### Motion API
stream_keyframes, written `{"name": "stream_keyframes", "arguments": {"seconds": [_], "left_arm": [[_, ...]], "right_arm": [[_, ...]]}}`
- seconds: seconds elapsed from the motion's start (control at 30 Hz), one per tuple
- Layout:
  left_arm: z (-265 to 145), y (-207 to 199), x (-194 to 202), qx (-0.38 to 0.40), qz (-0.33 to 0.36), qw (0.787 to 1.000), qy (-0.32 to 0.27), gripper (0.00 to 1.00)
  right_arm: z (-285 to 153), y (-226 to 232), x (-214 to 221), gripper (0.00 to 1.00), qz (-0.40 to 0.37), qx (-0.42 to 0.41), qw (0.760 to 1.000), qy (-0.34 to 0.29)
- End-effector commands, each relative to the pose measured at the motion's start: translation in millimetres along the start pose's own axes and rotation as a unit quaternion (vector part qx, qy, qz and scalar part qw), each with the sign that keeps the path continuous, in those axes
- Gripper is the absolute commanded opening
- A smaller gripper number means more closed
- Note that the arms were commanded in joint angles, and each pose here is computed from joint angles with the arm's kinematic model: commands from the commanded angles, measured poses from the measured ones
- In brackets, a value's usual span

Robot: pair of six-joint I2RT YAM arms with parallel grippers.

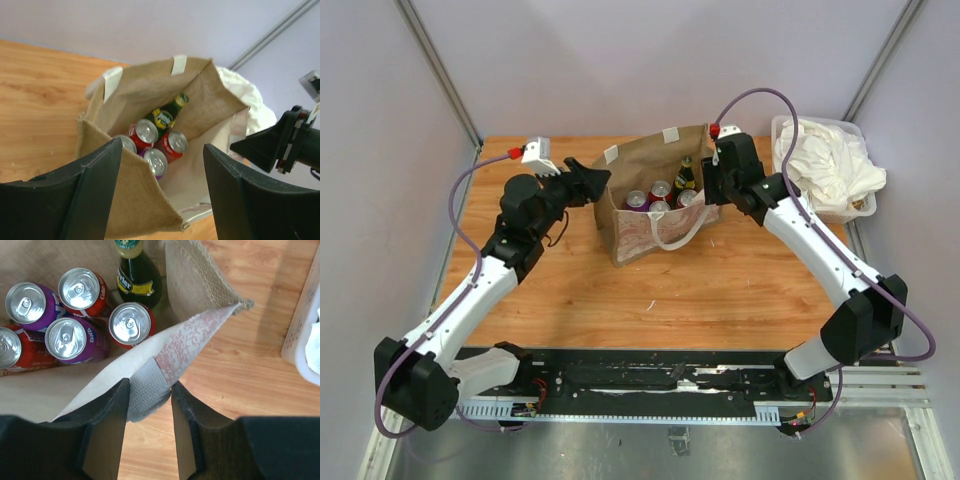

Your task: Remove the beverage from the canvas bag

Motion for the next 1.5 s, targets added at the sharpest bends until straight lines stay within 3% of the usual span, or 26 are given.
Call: {"name": "stream_keyframes", "arguments": {"seconds": [0.0,0.3,0.5,0.57,0.67,0.8,1.33,1.47], "left_arm": [[4,-2,23,-0.018,0.013,0.999,0.043,0.69],[-1,-4,62,-0.050,0.020,0.992,0.117,0.56],[-23,10,91,-0.075,0.025,0.985,0.156,0.22],[-32,17,102,-0.083,0.024,0.982,0.167,0.15],[-41,25,113,-0.091,0.023,0.979,0.181,0.08],[-50,37,125,-0.116,0.029,0.973,0.199,0.07],[-52,60,147,-0.173,0.054,0.959,0.218,0.06],[-49,57,145,-0.166,0.047,0.961,0.215,0.11]], "right_arm": [[-14,-1,19,0.39,-0.008,0.008,1.000,0.008],[-16,-4,46,0.41,-0.020,0.007,0.999,0.029],[-14,-8,58,0.41,-0.023,0.024,0.998,0.047],[-13,-10,64,0.37,-0.022,0.036,0.998,0.055],[-10,-14,74,0.12,-0.017,0.058,0.996,0.069],[-10,-19,88,0.05,-0.013,0.082,0.992,0.090],[0,-30,121,0.09,-0.036,0.136,0.979,0.145],[2,-26,118,0.24,-0.032,0.120,0.982,0.144]]}}
Point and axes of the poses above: each gripper's point midway between its finger pads, its own z axis out along the fingers, its own y axis along the line the jaws close on, x = y × z, the point moved 9 cm from there along -z, back along the fingers, and after that the axes turned 1 degree about z, right-handed, at the moved point
